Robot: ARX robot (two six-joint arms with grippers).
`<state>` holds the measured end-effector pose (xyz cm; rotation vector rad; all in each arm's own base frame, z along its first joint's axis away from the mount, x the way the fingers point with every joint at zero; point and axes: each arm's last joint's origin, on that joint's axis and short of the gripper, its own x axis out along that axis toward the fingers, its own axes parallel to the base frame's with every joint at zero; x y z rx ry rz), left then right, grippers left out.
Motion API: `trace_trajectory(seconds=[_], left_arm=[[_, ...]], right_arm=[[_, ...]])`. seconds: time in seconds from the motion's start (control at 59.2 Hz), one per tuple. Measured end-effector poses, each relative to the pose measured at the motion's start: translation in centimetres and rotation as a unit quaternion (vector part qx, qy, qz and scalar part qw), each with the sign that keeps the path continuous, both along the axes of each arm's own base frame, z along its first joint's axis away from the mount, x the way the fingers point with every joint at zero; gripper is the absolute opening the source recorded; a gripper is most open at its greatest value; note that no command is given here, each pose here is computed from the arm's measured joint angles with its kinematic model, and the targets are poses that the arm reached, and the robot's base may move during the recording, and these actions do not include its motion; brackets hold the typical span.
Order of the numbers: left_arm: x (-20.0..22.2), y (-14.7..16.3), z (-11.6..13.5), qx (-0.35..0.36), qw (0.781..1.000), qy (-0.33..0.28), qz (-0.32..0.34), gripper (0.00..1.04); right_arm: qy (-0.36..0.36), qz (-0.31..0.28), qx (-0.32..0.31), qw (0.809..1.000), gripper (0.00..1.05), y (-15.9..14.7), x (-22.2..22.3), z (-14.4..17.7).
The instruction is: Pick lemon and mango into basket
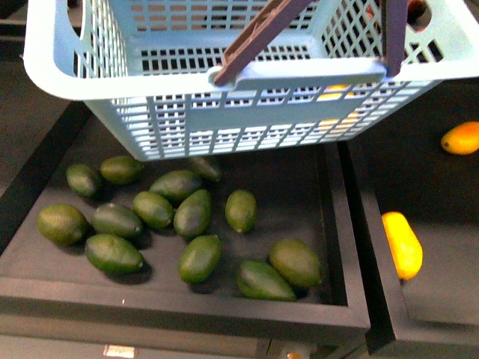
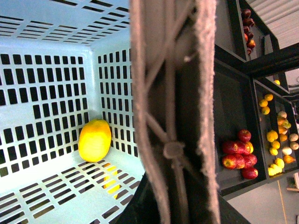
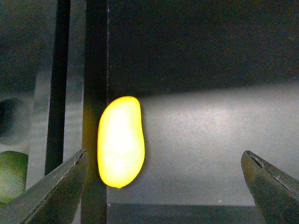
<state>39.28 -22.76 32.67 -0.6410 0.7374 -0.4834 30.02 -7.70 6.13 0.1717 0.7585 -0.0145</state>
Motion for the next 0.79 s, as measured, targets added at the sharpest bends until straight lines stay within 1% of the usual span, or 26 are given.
trace_trajectory(seconds=[0.084,0.27,0.523,0.794], left_arm=[[0.0,0.0,0.0,0.001,1.000,-0.001,0.001,0.05],[0.0,0.0,0.0,0.002,1.000,-0.001,0.003,0.05],[0.0,0.0,0.0,0.001,1.000,-0.001,0.001,0.05],[0.0,0.0,0.0,0.001,1.000,-0.001,0.001,0.05]], right_arm=[[0.018,0.005,0.011,1.000,0.96,0.5,1.1,-2.0],[0.042,0.006,0.043,0.998,0.96,1.6,2.3,-4.6],[0.061,0.010,0.064,0.996,0.96,2.9,3.5,-7.2],[0.082,0.005,0.075,0.994,0.96,3.3,3.9,-9.3]])
